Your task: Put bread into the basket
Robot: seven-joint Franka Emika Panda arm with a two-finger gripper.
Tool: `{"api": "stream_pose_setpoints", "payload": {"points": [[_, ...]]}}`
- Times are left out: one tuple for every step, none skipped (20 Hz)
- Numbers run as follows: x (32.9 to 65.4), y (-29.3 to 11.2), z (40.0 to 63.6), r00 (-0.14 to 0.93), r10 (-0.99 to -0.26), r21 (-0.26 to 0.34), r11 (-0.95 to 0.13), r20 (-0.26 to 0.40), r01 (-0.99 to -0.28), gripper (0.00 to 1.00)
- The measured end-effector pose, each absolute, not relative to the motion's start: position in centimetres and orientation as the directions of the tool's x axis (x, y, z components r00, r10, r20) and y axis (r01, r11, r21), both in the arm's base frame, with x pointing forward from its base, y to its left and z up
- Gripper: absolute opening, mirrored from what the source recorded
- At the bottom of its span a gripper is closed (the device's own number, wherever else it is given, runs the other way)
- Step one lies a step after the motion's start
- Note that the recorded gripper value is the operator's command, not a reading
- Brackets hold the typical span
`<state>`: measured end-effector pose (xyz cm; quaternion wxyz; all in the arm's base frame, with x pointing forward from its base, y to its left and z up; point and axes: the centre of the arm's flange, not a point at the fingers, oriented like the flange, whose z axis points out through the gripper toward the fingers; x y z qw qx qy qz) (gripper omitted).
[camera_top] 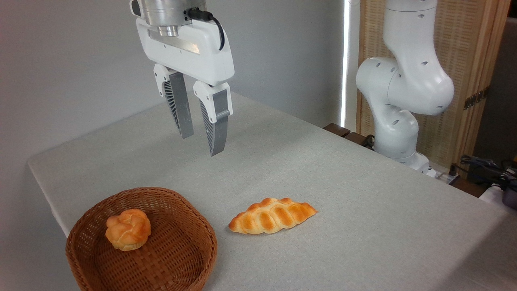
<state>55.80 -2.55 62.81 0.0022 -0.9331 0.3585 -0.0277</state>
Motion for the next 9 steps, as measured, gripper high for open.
{"api": "stream_pose_setpoints", "payload": {"points": [[55.81,-2.47,62.81,0.742,-0.668,-0.024,-0.744,0.05,-0.668,1.0],[55.81,-2.4,62.8,0.743,-0.667,-0.024,-0.745,0.05,-0.667,1.0],[55.79,-2.36,62.79,0.744,-0.667,-0.022,-0.745,0.048,-0.666,1.0],[55.74,-2.37,62.74,0.744,-0.667,-0.019,-0.745,0.045,-0.667,1.0],[55.67,-2.44,62.68,0.743,-0.668,-0.015,-0.744,0.039,-0.668,1.0],[55.62,-2.6,62.65,0.741,-0.67,-0.013,-0.742,0.037,-0.67,1.0],[55.59,-2.85,62.63,0.738,-0.673,-0.012,-0.739,0.035,-0.673,1.0],[55.58,-3.11,62.63,0.735,-0.677,-0.011,-0.736,0.035,-0.677,1.0],[55.56,-3.33,62.62,0.733,-0.68,-0.011,-0.733,0.035,-0.68,1.0]]}}
